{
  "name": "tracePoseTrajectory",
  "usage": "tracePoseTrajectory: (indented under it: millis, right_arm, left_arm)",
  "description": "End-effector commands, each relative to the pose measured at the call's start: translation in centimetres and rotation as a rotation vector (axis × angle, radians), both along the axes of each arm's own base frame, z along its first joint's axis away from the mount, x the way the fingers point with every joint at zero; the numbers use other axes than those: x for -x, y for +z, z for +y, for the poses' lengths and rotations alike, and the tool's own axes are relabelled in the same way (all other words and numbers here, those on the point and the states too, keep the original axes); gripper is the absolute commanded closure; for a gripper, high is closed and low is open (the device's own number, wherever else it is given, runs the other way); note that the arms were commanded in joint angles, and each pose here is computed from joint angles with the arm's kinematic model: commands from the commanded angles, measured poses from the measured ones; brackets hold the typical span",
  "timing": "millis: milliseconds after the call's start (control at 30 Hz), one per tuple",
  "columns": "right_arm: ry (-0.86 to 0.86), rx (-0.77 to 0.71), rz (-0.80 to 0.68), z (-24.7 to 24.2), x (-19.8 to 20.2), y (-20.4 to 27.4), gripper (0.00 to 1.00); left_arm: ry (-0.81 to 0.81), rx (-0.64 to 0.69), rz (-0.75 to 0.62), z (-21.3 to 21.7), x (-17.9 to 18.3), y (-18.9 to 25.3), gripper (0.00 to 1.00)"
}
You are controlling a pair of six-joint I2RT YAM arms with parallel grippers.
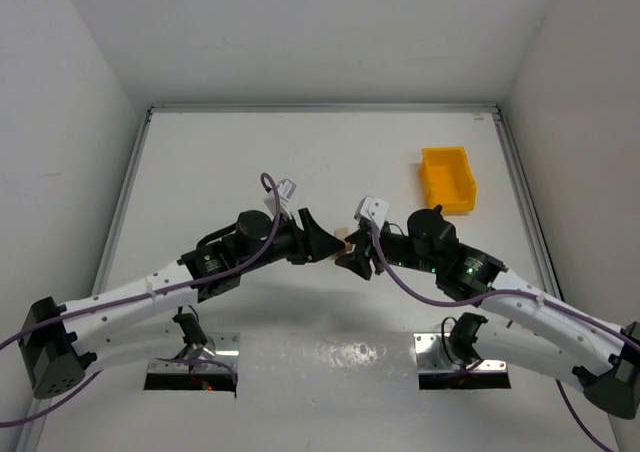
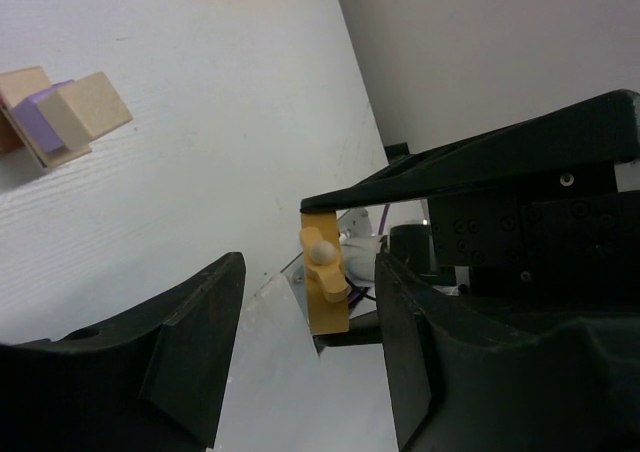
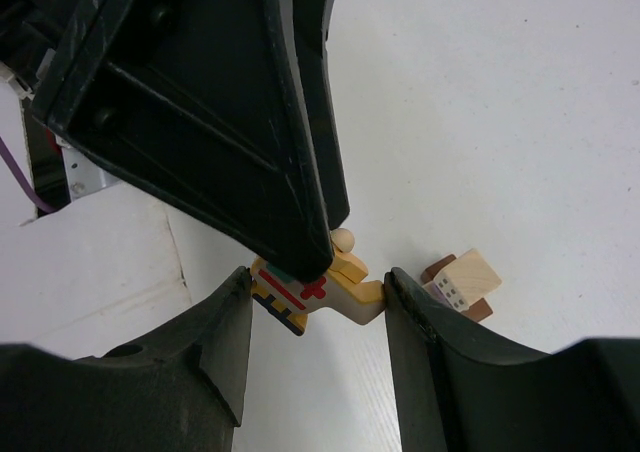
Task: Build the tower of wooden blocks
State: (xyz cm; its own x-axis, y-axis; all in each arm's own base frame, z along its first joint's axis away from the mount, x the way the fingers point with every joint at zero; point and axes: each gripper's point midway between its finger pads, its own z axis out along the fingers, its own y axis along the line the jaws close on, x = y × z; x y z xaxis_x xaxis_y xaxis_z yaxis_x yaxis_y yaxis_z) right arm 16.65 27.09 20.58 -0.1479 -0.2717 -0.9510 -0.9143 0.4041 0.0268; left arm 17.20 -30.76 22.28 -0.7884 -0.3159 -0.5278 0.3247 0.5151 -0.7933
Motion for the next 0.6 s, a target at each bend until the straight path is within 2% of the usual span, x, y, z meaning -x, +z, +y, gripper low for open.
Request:
tracePoseTrajectory:
  millis: [0,233,567]
  right_arm:
    - [0.013,-0.062,-0.046,0.9,-0.2,2.1,0.60]
    - [0.014,-0.075,-0.032,1.1,-0.1,1.9,0.60]
    - [0.018,-0.094,-0.011,1.3,0.2,1.8,0.61]
  left_arm:
    - [-0.048,0.082,0.000,-1.5,0.9,1.0,0.48]
    - [-0.059,0.113,0.003,-2.2,1.5,1.3,0.50]
    - [-0.066,0.125,0.013,-2.6,1.7,1.0,0.67]
